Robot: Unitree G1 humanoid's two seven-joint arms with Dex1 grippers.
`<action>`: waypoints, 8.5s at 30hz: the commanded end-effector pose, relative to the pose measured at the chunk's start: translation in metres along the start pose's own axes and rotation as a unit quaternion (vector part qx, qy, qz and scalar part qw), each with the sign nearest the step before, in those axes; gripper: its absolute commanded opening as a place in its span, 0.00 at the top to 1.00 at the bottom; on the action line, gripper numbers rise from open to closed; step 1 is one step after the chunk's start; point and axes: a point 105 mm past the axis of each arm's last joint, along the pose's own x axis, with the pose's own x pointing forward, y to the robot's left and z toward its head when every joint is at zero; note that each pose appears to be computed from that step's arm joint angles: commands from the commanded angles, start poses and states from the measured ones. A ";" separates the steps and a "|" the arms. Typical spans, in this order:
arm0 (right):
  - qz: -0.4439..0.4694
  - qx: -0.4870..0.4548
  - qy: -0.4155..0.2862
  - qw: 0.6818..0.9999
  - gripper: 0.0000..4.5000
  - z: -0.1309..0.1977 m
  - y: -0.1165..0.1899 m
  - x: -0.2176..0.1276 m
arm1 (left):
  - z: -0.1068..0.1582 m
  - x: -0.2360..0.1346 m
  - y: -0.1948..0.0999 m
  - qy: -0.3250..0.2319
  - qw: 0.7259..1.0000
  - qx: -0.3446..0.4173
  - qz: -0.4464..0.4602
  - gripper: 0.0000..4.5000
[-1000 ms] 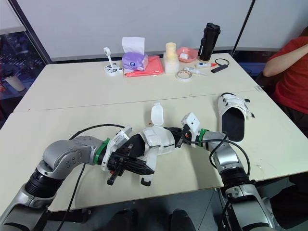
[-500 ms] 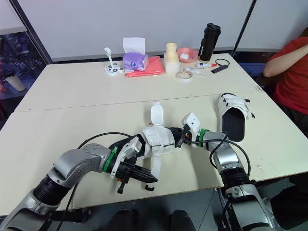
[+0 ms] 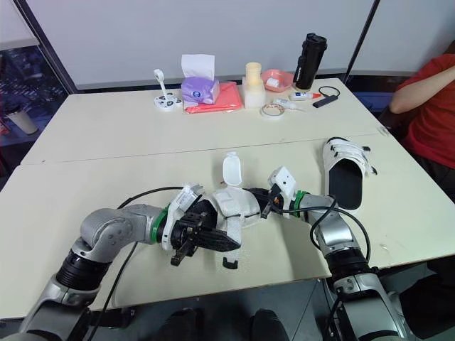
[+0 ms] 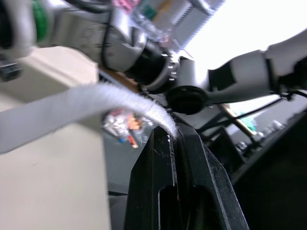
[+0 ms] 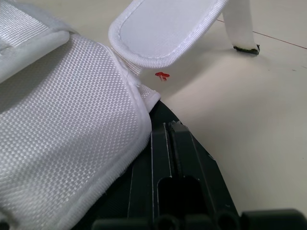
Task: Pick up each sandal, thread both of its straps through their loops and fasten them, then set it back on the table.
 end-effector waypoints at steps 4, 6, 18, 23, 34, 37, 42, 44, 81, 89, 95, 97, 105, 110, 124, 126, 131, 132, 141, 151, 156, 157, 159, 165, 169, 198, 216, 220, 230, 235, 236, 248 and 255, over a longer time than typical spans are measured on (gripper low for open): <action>0.003 0.036 0.071 0.997 1.00 -0.040 0.008 -0.002 | -0.036 -0.003 0.034 0.104 0.987 0.071 0.099 0.98; 0.004 0.036 0.071 0.997 1.00 -0.039 0.008 -0.001 | -0.036 -0.003 0.032 0.105 0.987 0.079 0.093 0.98; 0.009 0.035 0.075 0.997 1.00 -0.042 0.010 -0.001 | -0.044 -0.035 0.004 0.098 0.992 0.047 0.059 0.98; 0.011 0.033 0.073 0.997 1.00 -0.040 0.009 -0.001 | -0.043 -0.036 0.015 0.089 0.990 0.056 0.097 0.98; 0.015 0.042 0.063 0.997 1.00 -0.035 0.009 -0.002 | -0.050 -0.016 -0.003 0.108 0.991 0.073 0.035 0.98; 0.014 0.042 0.064 0.997 1.00 -0.036 0.009 -0.001 | -0.040 -0.005 -0.004 0.101 0.991 0.085 0.022 0.98; 0.014 0.042 0.066 0.997 1.00 -0.037 0.010 0.000 | -0.010 0.013 -0.011 0.051 0.996 0.074 -0.022 0.98; 0.014 0.041 0.067 0.997 1.00 -0.037 0.011 0.000 | 0.006 0.016 -0.017 0.013 0.997 0.059 -0.045 0.98; 0.006 0.046 0.071 0.996 1.00 -0.042 0.010 -0.001 | 0.115 -0.034 0.046 -0.107 0.946 0.184 0.245 0.13; 0.001 0.048 0.065 0.997 1.00 -0.041 0.009 0.003 | 0.117 -0.006 0.061 0.034 0.918 0.268 0.290 0.13; 0.000 0.050 0.064 0.997 1.00 -0.042 0.011 0.003 | 0.119 0.008 0.062 0.092 0.896 0.303 0.312 0.13; -0.001 0.051 0.063 0.997 1.00 -0.042 0.010 0.004 | 0.118 0.008 0.067 0.108 0.886 0.313 0.324 0.13; -0.004 0.052 0.059 0.997 1.00 -0.041 0.011 0.005 | 0.114 0.008 0.075 0.109 0.885 0.305 0.334 0.52; -0.004 0.052 0.058 0.997 1.00 -0.041 0.011 0.006 | 0.122 0.014 0.063 0.067 0.904 0.287 0.310 0.98; -0.004 0.053 0.061 0.997 1.00 -0.044 0.010 0.006 | 0.134 -0.003 -0.010 -0.134 0.967 0.164 0.140 0.98; -0.003 0.053 0.062 0.997 1.00 -0.044 0.010 0.006 | 0.134 -0.009 -0.001 -0.154 0.962 0.151 0.164 0.98; -0.002 0.052 0.063 0.997 1.00 -0.045 0.010 0.006 | 0.126 -0.027 0.026 -0.201 0.947 0.100 0.231 0.98; -0.001 0.052 0.064 0.997 1.00 -0.045 0.010 0.006 | 0.124 -0.029 0.029 -0.206 0.944 0.093 0.239 0.98; 0.000 0.049 0.065 0.997 1.00 -0.045 0.010 0.007 | 0.108 -0.056 0.066 -0.249 0.921 0.040 0.297 0.98; -0.003 0.050 0.064 0.997 1.00 -0.045 0.011 0.007 | 0.075 -0.072 0.095 -0.246 0.916 -0.010 0.317 0.98; -0.001 0.050 0.064 0.997 1.00 -0.046 0.012 0.008 | 0.073 -0.064 0.105 -0.243 0.922 -0.021 0.301 0.98; -0.001 0.050 0.064 0.997 1.00 -0.045 0.012 0.008 | 0.073 -0.062 0.107 -0.244 0.924 -0.026 0.294 0.98; -0.001 0.050 0.064 0.997 1.00 -0.045 0.012 0.008 | 0.072 -0.060 0.109 -0.244 0.926 -0.035 0.285 0.98; -0.003 0.050 0.065 0.997 1.00 -0.046 0.012 0.006 | 0.061 -0.059 0.123 -0.246 0.925 -0.079 0.278 0.80; -0.005 0.050 0.066 0.997 1.00 -0.047 0.011 0.004 | 0.056 -0.059 0.125 -0.241 0.926 -0.086 0.277 0.35; -0.075 0.120 0.042 0.989 1.00 -0.023 0.038 -0.005 | 0.129 -0.046 0.096 -0.176 0.938 0.009 0.300 0.01; -0.044 0.106 0.028 0.993 1.00 0.007 0.023 -0.039 | 0.154 -0.016 0.129 -0.274 0.919 -0.169 0.226 0.21; -0.011 0.120 0.022 0.992 1.00 0.018 0.028 -0.052 | 0.154 -0.015 0.136 -0.290 0.909 -0.188 0.232 0.65; 0.018 0.131 0.042 0.990 1.00 0.009 0.033 -0.054 | 0.160 -0.012 0.133 -0.275 0.928 -0.103 0.231 1.00; 0.006 0.127 0.055 0.990 1.00 -0.005 0.027 -0.050 | 0.160 0.005 0.110 -0.184 0.958 0.094 0.202 1.00; 0.003 0.126 0.056 0.990 1.00 -0.007 0.026 -0.049 | 0.159 0.007 0.105 -0.174 0.958 0.122 0.194 1.00; -0.026 0.121 0.062 0.990 1.00 -0.022 0.012 -0.045 | 0.097 0.005 0.071 0.067 0.784 0.591 0.178 1.00; -0.041 0.117 0.064 0.990 1.00 -0.027 0.002 -0.044 | 0.087 -0.008 0.064 0.114 0.507 0.841 0.148 1.00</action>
